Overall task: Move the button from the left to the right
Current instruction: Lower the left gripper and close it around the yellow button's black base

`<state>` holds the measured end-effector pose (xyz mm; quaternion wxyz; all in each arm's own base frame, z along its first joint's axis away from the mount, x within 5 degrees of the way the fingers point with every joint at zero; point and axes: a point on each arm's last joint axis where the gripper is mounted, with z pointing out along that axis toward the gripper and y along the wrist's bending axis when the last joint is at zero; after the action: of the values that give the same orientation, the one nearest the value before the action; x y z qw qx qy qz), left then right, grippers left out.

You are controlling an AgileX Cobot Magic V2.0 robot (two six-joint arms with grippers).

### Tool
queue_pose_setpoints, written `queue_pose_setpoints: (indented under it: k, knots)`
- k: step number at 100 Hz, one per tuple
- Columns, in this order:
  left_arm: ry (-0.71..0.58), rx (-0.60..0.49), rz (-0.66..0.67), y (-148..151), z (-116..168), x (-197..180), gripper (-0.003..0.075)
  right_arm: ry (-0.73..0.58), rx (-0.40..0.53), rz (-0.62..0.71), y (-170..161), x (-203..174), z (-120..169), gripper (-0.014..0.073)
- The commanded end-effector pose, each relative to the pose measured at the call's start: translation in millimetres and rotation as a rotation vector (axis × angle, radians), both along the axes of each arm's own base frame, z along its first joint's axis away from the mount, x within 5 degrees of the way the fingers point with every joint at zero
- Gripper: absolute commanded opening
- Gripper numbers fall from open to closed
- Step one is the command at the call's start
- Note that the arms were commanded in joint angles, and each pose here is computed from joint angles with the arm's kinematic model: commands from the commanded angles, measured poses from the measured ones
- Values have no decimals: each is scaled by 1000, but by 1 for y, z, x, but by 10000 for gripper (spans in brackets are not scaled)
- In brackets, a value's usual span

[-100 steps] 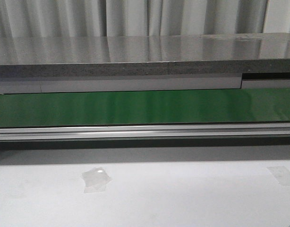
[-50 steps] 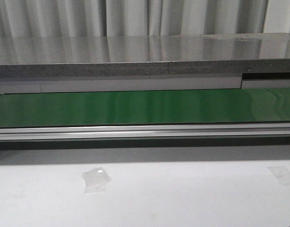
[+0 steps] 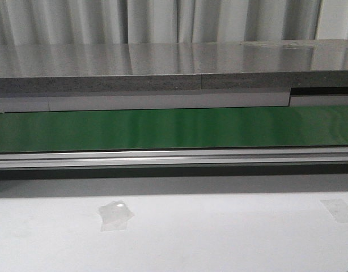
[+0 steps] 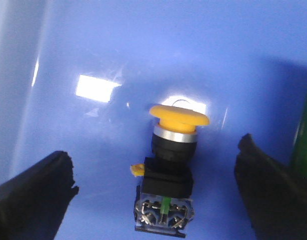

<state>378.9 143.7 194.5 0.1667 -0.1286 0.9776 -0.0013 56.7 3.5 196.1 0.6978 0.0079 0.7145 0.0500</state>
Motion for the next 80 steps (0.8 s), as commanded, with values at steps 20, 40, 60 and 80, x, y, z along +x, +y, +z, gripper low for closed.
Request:
queue_pose_setpoints:
  k: [20,40,60,80]
  knots:
    - [-82,20,17,4,10,9,619,-114,0,-3,0,-2,14,-101]
    - [-54,7,18,5,-3,11,619,-114,0,-3,0,-2,14,-101]
    - [-47,5,18,6,-7,12,574,-114,0,-3,0,-2,14,-101]
    - [-47,5,18,6,-7,12,445,-114,0,-3,0,-2,14,-101]
